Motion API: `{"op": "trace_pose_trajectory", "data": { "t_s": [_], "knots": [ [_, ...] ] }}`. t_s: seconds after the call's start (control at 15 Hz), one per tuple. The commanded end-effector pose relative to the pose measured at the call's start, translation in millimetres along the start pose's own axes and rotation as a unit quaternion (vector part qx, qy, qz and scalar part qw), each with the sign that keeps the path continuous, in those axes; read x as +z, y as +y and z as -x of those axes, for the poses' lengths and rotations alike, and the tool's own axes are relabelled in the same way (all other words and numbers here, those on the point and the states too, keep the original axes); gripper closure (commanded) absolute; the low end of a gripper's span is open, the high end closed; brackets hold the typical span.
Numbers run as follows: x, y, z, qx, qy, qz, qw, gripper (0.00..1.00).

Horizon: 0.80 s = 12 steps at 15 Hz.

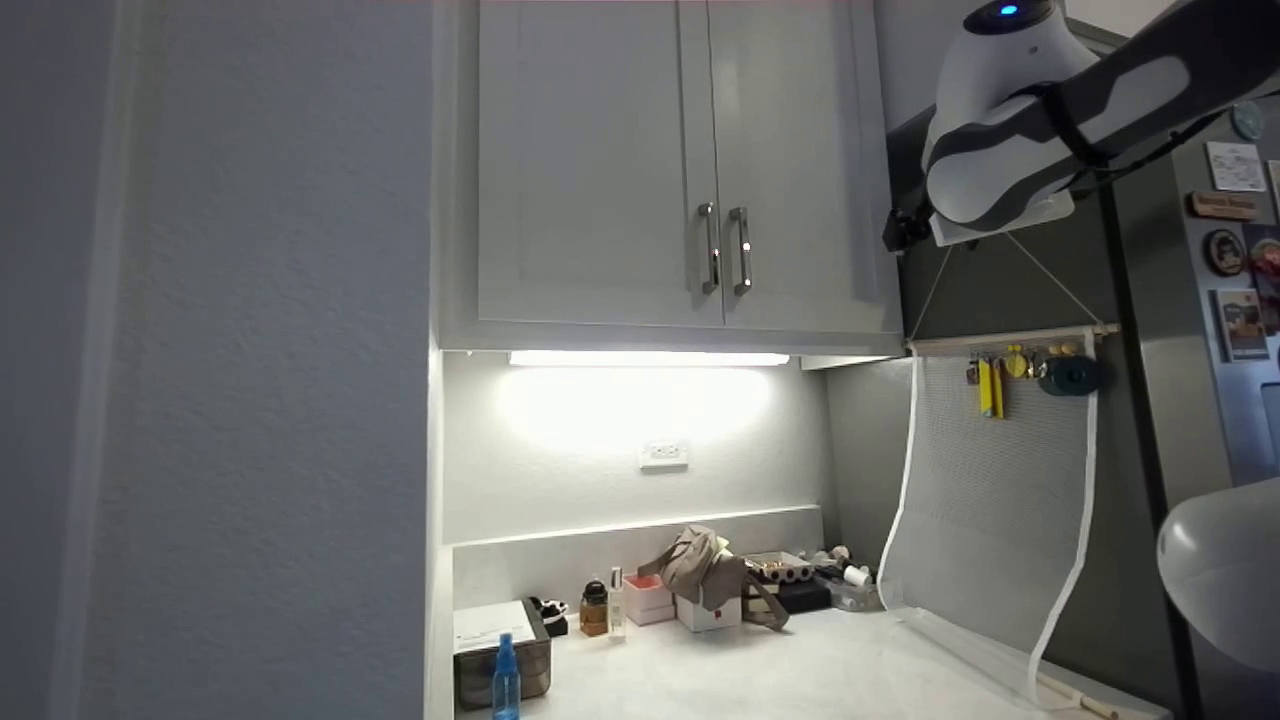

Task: Take the net from the fridge and put it on the countertop

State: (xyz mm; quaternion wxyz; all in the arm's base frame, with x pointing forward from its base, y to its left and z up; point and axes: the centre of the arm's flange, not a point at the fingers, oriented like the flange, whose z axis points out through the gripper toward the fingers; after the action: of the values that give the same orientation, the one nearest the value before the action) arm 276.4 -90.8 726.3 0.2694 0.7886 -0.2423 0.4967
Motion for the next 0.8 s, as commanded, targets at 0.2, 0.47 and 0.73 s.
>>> {"op": "trace_pose_trajectory", "data": {
  "t_s": [0.2, 0.47, 0.73],
  "knots": [
    [-11, 55, 9, 0.061, -0.009, 0.096, 0.9934, 0.0],
    [-4, 84, 7, 0.08, -0.008, 0.129, 0.9884, 0.0],
    [6, 94, 2, 0.077, -0.007, 0.152, 0.9854, 0.0]
  ]
}}
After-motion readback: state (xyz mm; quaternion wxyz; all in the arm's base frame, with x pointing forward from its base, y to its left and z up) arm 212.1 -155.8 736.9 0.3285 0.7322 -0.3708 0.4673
